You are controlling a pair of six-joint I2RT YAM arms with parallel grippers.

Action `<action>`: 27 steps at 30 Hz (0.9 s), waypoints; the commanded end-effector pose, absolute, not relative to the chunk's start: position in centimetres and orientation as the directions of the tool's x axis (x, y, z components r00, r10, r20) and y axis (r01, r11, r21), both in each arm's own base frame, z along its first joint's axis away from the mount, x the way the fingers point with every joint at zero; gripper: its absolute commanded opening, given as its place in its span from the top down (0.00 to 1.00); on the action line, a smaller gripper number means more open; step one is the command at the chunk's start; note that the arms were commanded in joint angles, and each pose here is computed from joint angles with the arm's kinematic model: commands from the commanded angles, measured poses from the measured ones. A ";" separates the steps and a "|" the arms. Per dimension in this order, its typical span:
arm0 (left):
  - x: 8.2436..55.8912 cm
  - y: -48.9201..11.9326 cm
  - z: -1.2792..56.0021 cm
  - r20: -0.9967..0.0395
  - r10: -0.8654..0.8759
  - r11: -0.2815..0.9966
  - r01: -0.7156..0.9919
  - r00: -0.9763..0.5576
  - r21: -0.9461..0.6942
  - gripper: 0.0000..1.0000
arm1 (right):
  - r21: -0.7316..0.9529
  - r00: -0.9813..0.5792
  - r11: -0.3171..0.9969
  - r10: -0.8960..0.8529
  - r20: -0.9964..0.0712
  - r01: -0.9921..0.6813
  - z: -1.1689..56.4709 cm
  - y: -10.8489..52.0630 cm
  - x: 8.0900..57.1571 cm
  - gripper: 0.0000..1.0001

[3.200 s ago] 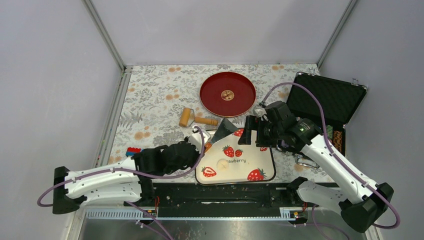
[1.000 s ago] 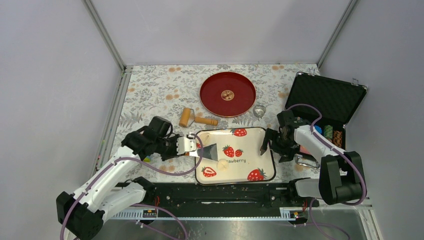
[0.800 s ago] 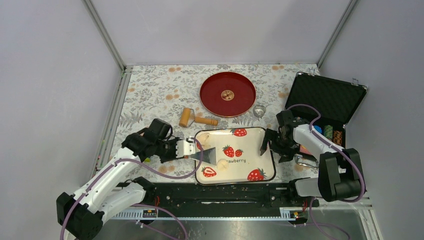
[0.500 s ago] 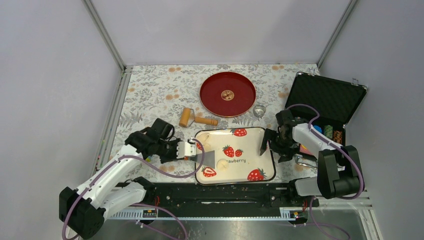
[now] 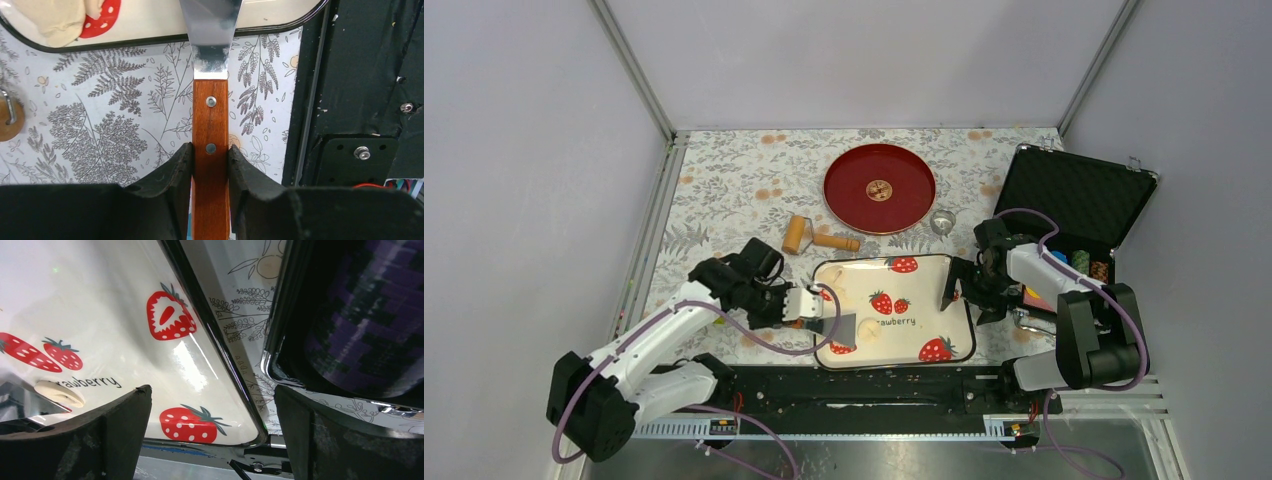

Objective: Roll out the dumpling wrappers from the dough

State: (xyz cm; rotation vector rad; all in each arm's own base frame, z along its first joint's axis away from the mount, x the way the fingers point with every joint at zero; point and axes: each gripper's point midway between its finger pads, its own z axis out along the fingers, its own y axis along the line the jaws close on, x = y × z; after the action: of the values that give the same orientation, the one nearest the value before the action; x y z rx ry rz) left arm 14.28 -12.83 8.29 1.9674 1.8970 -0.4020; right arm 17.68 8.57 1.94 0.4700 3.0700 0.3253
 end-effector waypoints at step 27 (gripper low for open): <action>16.5 -13.9 7.6 -0.378 0.925 -0.035 0.999 0.031 -0.002 1.00 | 0.267 -0.964 0.929 0.265 0.004 0.257 2.7 9.5 18.8 0.01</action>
State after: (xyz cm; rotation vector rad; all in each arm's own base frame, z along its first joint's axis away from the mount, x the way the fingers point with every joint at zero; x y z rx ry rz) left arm 14.88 -13.20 6.50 2.0584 2.0182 -0.4428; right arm 17.55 9.13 2.01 0.4422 3.0836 0.3796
